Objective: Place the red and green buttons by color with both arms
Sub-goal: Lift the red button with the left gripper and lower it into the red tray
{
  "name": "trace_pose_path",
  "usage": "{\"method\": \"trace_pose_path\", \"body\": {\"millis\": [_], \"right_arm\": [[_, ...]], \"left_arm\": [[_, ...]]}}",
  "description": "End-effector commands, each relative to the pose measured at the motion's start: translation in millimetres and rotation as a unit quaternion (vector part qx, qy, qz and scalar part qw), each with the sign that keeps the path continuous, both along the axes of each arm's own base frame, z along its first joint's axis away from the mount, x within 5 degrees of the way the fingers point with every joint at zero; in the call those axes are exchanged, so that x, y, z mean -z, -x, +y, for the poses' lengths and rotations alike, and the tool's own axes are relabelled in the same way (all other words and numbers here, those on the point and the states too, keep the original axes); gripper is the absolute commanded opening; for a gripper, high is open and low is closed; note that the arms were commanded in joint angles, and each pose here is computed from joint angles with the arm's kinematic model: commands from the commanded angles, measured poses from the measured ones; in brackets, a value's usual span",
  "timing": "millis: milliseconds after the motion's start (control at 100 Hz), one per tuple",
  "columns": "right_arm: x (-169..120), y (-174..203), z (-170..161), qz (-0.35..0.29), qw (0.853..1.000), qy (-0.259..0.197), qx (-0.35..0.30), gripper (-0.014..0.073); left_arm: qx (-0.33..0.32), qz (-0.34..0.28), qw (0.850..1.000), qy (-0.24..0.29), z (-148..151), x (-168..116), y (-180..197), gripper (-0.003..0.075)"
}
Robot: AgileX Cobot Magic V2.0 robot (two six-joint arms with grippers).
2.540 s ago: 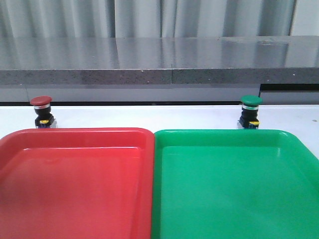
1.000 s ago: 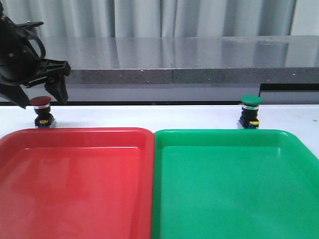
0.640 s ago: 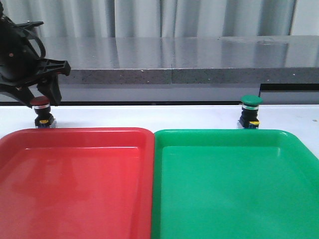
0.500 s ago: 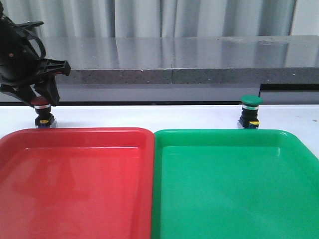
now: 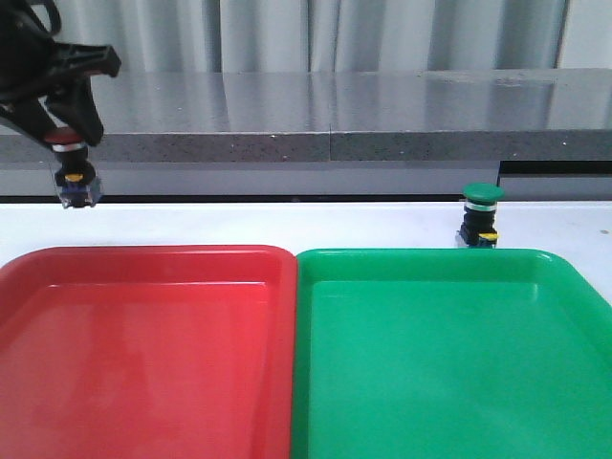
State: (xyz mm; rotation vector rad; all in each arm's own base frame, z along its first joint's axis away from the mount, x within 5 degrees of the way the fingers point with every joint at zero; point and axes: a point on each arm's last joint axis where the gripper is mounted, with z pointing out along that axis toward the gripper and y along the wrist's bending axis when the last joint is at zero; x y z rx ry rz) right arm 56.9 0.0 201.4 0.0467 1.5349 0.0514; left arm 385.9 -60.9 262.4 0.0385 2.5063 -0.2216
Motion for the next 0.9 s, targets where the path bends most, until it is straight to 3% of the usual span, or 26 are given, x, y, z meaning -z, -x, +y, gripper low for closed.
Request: {"method": "trace_pose_path", "body": {"millis": [0,260,560,890], "right_arm": [[-12.9,3.3,0.0,-0.056,0.998,0.010,0.002,-0.0069],[-12.9,3.3,0.0,-0.056,0.998,0.010,0.002,-0.0069],[-12.9,3.3,0.0,-0.057,0.998,0.010,0.002,-0.0069],[-12.9,3.3,0.0,-0.057,0.998,0.010,0.002,-0.0069]], "left_arm": [[-0.004,-0.063,0.998,0.024,-1.7,-47.9,13.8,0.0169],[0.000,-0.077,0.996,0.052,-8.2,-59.9,48.8,0.0169],[0.025,-0.065,0.994,0.087,-41.4,-25.6,73.7,0.0169],[0.010,-0.046,0.994,0.102,-47.5,9.8,88.4,0.0169]]}}
